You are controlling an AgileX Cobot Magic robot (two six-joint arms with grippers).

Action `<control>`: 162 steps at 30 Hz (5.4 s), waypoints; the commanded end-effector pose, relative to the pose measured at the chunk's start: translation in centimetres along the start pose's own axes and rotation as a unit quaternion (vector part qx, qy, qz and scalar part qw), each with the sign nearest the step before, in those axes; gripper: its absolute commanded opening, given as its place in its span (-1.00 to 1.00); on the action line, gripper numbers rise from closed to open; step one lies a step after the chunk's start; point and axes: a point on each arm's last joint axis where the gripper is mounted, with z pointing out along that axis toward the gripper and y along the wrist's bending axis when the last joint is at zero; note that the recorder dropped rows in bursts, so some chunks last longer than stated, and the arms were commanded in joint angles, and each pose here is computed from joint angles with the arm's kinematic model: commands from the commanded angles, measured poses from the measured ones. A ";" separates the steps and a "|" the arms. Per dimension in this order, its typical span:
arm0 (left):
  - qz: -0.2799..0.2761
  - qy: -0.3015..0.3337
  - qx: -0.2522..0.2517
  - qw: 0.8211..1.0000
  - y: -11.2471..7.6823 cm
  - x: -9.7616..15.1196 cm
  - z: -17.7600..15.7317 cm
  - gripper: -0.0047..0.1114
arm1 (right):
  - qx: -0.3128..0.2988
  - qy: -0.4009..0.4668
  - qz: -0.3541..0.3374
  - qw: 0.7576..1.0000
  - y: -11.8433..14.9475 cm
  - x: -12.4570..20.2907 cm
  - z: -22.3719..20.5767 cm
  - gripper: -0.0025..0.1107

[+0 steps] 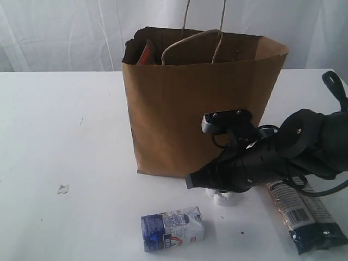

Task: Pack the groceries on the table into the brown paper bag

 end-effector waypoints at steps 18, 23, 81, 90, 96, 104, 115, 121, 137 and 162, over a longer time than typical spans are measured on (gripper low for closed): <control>0.002 -0.001 -0.002 1.000 0.1 0.2 0.0 -0.92 | 0.035 -0.002 -0.129 0.991 -0.9 -0.1 2.0 -0.29; 0.002 -0.001 -0.002 1.000 0.1 0.2 0.0 -0.92 | 0.034 0.018 -0.126 0.991 -1.2 0.5 3.0 -0.30; 0.002 -0.001 -0.002 1.000 0.1 0.2 0.0 -0.92 | 0.009 0.040 0.026 0.999 -0.6 -0.6 4.1 -0.52; 0.002 -0.001 -0.002 1.000 0.1 0.2 0.0 -0.92 | -0.024 0.093 0.028 0.995 0.1 0.4 4.1 -0.96; 0.002 -0.001 -0.002 1.000 0.1 0.2 0.0 -0.92 | -0.042 0.122 0.029 0.991 0.4 0.9 3.9 -0.96; 0.002 -0.001 -0.002 1.000 0.1 0.2 0.0 -0.92 | -0.056 0.076 0.042 0.995 1.3 -1.1 1.3 -0.96; 0.002 -0.001 -0.002 1.000 0.1 0.2 0.0 -0.92 | -0.134 -0.037 0.005 0.990 5.1 -5.6 -7.0 -0.96; 0.002 -0.001 -0.002 1.000 0.1 0.2 0.0 -0.92 | -0.232 -0.061 -0.050 0.970 10.7 -6.5 -12.1 -0.96; 0.002 -0.001 -0.002 1.000 0.1 0.2 0.0 -0.92 | -0.062 -0.460 -0.090 0.881 10.7 -16.3 -17.8 -0.96; 0.002 -0.001 -0.002 1.000 0.1 0.2 0.0 -0.92 | -0.006 -0.353 -0.266 0.897 7.6 -14.7 -16.1 -0.67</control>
